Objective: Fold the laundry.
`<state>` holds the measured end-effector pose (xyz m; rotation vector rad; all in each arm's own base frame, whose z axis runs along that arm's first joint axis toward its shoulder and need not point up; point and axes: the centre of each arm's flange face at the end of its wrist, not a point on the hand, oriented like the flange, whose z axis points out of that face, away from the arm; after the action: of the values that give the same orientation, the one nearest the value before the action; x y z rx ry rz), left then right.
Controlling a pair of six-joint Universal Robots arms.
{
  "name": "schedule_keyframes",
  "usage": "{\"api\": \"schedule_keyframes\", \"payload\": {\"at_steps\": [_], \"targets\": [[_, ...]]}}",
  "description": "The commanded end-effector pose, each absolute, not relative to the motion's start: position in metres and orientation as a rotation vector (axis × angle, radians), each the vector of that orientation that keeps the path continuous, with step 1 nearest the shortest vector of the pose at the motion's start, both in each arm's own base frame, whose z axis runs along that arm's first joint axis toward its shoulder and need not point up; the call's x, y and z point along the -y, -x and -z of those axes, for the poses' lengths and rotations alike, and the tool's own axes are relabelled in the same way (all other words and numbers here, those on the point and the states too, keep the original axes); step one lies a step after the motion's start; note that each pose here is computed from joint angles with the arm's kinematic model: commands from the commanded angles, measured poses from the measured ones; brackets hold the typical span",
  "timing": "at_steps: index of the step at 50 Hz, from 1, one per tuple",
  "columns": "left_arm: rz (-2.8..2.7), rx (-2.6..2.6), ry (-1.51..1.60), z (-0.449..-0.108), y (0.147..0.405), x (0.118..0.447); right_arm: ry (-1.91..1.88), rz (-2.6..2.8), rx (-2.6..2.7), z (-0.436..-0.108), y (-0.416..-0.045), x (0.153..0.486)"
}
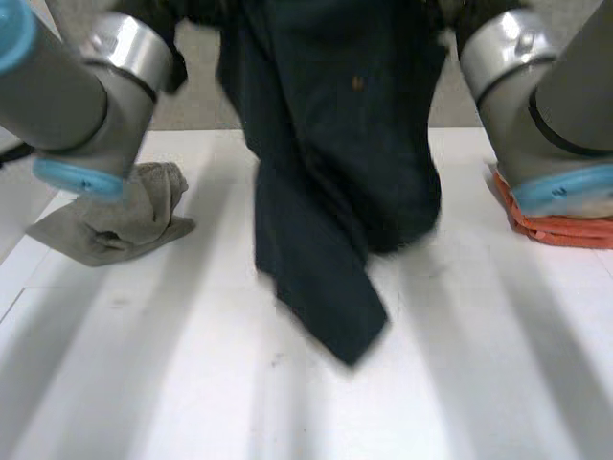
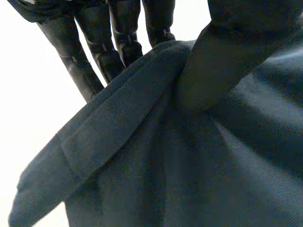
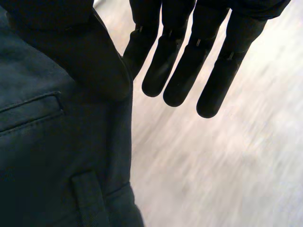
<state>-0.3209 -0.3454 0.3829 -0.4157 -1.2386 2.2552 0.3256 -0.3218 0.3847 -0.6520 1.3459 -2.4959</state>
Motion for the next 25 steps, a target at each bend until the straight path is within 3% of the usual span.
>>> {"api": "schedule_keyframes", "payload": {"at_steps": [1,11,19,25], "targets": [[-2.316,1.186,0.398,-0.397,0.308,0.323,0.606,2.596,-1.05,-0.404,-0.335,0.313],[-2.201,1.526,0.536,-0.31,0.287,0.296,0.828,2.359,-1.371,-0.32,-0.331,0.309],[-1.896,1.912,0.806,-0.21,0.266,0.234,1.144,1.941,-1.803,-0.208,-0.315,0.267],[-1.731,2.068,0.92,-0.18,0.255,0.212,1.225,1.702,-1.97,-0.163,-0.31,0.25]]}}
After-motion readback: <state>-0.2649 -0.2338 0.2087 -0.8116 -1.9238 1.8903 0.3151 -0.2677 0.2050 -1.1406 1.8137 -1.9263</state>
